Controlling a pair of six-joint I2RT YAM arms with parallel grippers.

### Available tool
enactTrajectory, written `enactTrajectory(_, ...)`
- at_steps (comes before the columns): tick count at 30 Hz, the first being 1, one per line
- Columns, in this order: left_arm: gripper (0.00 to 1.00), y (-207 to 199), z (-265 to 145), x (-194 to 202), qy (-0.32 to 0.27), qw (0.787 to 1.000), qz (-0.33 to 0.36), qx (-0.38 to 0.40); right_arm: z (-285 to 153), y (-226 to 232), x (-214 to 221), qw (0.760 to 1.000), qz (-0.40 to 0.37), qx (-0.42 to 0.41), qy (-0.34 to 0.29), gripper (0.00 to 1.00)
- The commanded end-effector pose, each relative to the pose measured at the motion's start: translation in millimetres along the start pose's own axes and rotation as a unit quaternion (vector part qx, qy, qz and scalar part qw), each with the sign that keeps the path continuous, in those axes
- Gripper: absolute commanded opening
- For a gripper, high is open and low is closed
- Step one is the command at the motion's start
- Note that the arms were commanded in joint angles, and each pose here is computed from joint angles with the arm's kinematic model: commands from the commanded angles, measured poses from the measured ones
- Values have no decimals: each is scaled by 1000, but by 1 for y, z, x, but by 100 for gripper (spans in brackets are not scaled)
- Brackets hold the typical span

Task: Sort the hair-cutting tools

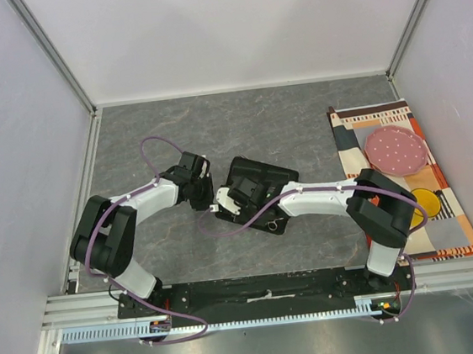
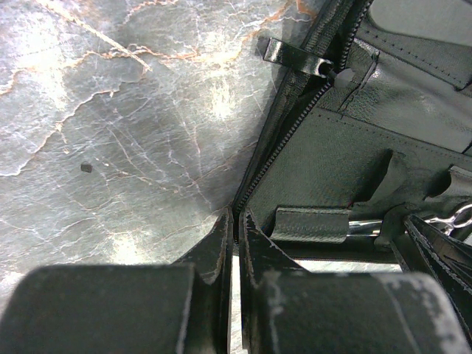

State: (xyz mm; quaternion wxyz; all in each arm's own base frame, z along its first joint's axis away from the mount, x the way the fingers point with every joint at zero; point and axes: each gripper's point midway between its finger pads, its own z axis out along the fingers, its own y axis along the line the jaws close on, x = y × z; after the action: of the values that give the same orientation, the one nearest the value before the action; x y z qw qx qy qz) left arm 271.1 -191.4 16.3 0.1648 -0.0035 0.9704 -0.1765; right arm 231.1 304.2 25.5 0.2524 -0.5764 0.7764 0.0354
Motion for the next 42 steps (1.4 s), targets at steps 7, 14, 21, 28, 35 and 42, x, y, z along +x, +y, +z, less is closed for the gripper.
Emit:
enactTrajectory(7,2,14,4,14,13,999,25,-29,-53,-34,-90,982,68,53,-166,33)
enactTrajectory(14,2,11,0,11,6,999,26,-21,-92,-39,-45,983,78,87,-141,42)
enactTrajectory(21,2,9,-1,10,5,999,28,-18,-85,-27,2,993,54,69,-80,43)
enactTrajectory(28,2,6,-2,12,9,999,30,-12,-64,-20,17,998,26,47,-42,41)
enactTrajectory(35,2,0,1,18,18,999,35,-4,-45,-18,31,999,39,31,-9,41)
enactTrajectory(42,2,-2,3,20,21,999,36,0,-33,-16,36,998,59,12,-3,40)
